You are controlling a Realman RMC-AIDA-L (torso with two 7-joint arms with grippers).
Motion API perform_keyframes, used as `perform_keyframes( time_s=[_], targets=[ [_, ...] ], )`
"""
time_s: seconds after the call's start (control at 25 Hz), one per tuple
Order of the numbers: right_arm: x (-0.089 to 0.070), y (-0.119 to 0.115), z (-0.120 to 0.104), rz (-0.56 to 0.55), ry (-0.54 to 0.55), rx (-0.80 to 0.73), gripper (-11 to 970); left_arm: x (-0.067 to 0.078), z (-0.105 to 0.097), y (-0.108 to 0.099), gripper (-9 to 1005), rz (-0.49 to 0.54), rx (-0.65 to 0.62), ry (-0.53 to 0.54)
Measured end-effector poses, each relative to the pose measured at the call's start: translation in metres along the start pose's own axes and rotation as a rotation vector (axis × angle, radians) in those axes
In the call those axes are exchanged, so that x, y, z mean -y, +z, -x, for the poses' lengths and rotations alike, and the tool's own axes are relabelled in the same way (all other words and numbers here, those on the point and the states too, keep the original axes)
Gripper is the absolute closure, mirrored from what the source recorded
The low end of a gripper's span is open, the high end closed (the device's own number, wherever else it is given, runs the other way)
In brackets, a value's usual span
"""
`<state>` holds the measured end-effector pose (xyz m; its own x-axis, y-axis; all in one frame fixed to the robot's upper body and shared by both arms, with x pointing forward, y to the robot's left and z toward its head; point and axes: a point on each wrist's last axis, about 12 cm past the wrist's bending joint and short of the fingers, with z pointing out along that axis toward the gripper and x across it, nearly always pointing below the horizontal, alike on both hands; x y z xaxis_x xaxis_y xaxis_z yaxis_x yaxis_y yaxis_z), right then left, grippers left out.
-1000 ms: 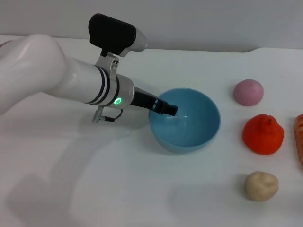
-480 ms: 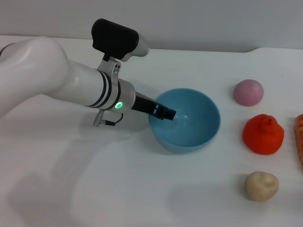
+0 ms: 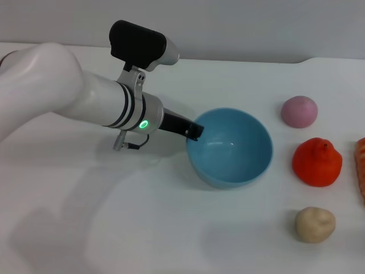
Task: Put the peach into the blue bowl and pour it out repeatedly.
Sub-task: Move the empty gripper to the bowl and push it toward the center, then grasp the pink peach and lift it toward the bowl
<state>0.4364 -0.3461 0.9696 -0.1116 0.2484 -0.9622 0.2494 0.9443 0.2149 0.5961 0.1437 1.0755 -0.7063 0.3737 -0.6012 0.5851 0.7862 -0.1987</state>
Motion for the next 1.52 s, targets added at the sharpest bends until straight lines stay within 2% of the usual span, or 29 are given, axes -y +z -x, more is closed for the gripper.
perform_keyframes(
  time_s=[0.12, 0.28, 0.56, 0.8, 1.0, 1.16, 1.36, 1.52],
  targets=[
    [0.001, 0.002, 0.002, 0.008, 0.053, 0.005, 326, 0.000, 0.002, 0.000, 797, 0.003, 0.008, 0.000],
    [0.002, 0.013, 0.010, 0.065, 0.105, 0.005, 327, -0.004, 0.019, -0.005, 925, 0.014, 0.048, 0.001],
    [0.000, 0.044, 0.035, 0.251, 0.182, -0.065, 341, -0.015, 0.056, -0.019, 994, 0.061, 0.138, 0.005],
    [-0.011, 0.085, 0.063, 0.377, 0.173, -0.248, 362, -0.023, 0.083, -0.031, 998, 0.096, 0.244, -0.018],
    [-0.046, 0.125, 0.085, 0.443, 0.082, -0.499, 379, -0.024, 0.093, -0.031, 997, 0.136, 0.265, -0.010],
    [-0.078, 0.141, 0.097, 0.512, -0.002, -0.560, 393, -0.023, 0.094, -0.030, 997, 0.146, 0.268, -0.011],
    [-0.118, 0.153, 0.088, 0.517, -0.069, -0.659, 410, -0.024, 0.093, -0.030, 998, 0.150, 0.273, -0.016],
    [-0.137, 0.157, 0.078, 0.501, -0.156, -0.698, 424, -0.024, 0.093, -0.030, 998, 0.153, 0.280, -0.015]
  ],
)
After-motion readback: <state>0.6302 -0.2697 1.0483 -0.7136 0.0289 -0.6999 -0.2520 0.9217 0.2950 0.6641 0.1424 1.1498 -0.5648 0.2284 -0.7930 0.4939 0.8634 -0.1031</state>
